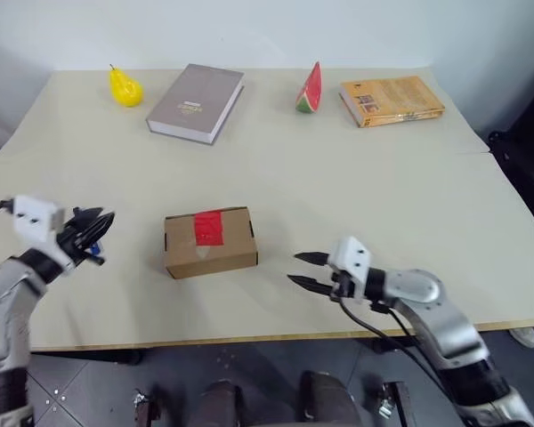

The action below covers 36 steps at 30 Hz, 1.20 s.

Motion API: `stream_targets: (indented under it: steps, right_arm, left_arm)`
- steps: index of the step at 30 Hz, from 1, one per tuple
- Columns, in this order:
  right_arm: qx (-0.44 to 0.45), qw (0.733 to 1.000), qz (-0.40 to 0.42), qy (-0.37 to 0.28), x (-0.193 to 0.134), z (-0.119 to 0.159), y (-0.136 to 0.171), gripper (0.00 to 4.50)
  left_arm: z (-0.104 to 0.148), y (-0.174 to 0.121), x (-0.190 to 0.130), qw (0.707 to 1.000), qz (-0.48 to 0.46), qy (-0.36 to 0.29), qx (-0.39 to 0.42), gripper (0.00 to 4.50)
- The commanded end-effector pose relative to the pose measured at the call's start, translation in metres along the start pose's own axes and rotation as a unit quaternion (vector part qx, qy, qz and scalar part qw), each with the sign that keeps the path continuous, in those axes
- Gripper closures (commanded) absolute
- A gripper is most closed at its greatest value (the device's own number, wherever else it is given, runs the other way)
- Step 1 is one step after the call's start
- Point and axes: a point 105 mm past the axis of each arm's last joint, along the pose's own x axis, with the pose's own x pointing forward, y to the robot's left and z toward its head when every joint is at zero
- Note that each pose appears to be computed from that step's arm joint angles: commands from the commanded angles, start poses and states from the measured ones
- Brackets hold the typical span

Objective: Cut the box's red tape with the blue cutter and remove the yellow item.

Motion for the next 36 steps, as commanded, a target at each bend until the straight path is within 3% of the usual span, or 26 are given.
stream_targets:
  steps: [1, 3, 6, 12, 18, 20, 28, 30, 33, 36]
  right_arm:
    - [-0.009, 0.999, 0.047, 0.02, 0.014, -0.004, 0.011, 3.75]
    - [-0.01, 0.997, 0.073, 0.033, 0.023, -0.005, 0.015, 4.45]
    - [0.002, 0.996, 0.08, 0.03, 0.039, 0.005, 0.01, 4.48]
    - [0.005, 0.997, 0.075, 0.015, 0.051, 0.019, -0.002, 4.48]
    - [0.012, 1.0, -0.025, 0.007, 0.035, 0.022, -0.047, 4.48]
    - [0.007, 0.997, -0.079, 0.019, 0.017, 0.021, -0.077, 4.48]
    - [-0.036, 0.986, -0.152, 0.062, -0.016, 0.014, -0.125, 4.48]
    - [-0.048, 0.984, -0.153, 0.074, -0.024, 0.012, -0.129, 4.48]
    - [-0.04, 0.983, -0.149, 0.096, -0.058, 0.009, -0.132, 4.48]
    - [-0.006, 0.987, -0.077, 0.142, -0.078, -0.004, -0.104, 4.48]
  left_arm:
    - [0.001, -0.007, 0.021, 0.999, -0.02, 0.001, 0.027, 4.5]
    - [0.0, -0.024, 0.037, 0.997, -0.074, 0.003, 0.038, 4.5]
    - [-0.007, -0.047, 0.052, 0.987, -0.15, 0.022, 0.053, 4.5]
    - [-0.01, -0.06, 0.037, 0.967, -0.248, 0.057, 0.013, 4.5]
    - [-0.006, -0.107, 0.013, 0.934, -0.35, 0.066, -0.022, 4.5]
    - [-0.003, -0.139, 0.011, 0.92, -0.385, 0.056, -0.043, 4.5]
    - [-0.005, -0.201, 0.028, 0.91, -0.406, 0.042, -0.07, 4.5]
    - [-0.005, -0.203, 0.027, 0.908, -0.411, 0.044, -0.064, 4.5]
    - [0.011, -0.177, 0.028, 0.913, -0.403, 0.024, -0.068, 4.5]
    - [0.03, -0.149, 0.038, 0.922, -0.381, -0.007, -0.075, 4.5]
